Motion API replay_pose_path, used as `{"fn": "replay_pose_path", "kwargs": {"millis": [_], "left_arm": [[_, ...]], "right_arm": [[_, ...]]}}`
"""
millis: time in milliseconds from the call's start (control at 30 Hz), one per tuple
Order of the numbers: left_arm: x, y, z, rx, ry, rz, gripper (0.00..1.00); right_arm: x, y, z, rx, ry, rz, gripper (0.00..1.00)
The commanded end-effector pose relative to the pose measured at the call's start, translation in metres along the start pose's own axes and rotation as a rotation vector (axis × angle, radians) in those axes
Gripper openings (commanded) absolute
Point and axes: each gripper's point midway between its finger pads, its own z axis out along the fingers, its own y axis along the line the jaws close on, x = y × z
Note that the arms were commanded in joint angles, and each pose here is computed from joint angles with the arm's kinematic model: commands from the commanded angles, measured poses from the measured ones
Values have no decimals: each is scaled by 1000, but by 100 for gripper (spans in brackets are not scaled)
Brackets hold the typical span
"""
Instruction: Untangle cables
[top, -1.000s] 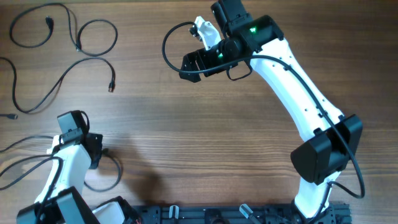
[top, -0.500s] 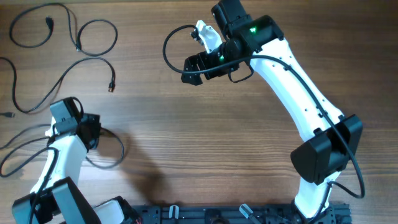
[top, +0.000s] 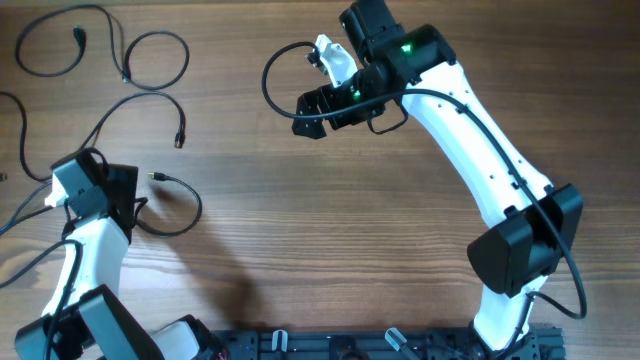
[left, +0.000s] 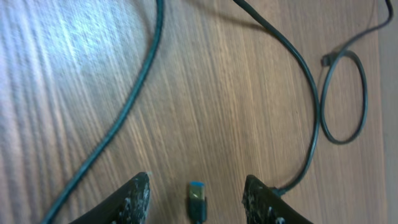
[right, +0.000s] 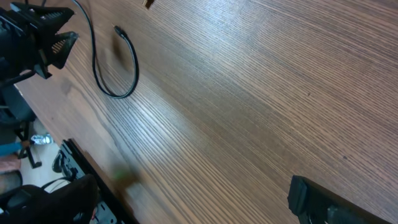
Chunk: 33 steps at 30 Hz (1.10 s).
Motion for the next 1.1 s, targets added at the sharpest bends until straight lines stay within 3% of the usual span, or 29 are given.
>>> {"fn": "replay_pose_path", "kwargs": {"millis": [0, 33, 133, 167, 200, 367, 567, 733, 1067], "left_arm": [[-28, -23, -12, 47, -74, 111, 54], [-38, -36, -18, 67, -102, 150, 60], [-67, -61, -34, 83, -183, 165, 65], [-77, -67, -38, 82, -220, 161, 71], [-89, -67, -41, 60, -273, 154, 79], [-106, -25, -14, -110, -317, 138, 88], [-100, 33, 29, -248, -209, 89, 85], [-107, 27, 36, -202, -207, 151, 83], [-97, 47, 61, -263, -177, 178, 77]], "right_arm": [[-5, 5, -5, 3, -23, -14, 100], [-5, 5, -5, 3, -24, -15, 100], [-6, 5, -5, 3, -25, -15, 100], [-6, 5, -5, 3, -26, -15, 100], [-6, 5, -5, 3, -25, -15, 100], [-5, 5, -5, 3, -21, -13, 100], [0, 5, -5, 4, -4, -3, 100], [3, 4, -5, 4, 8, 3, 100], [5, 6, -5, -3, 18, 11, 100]]}}
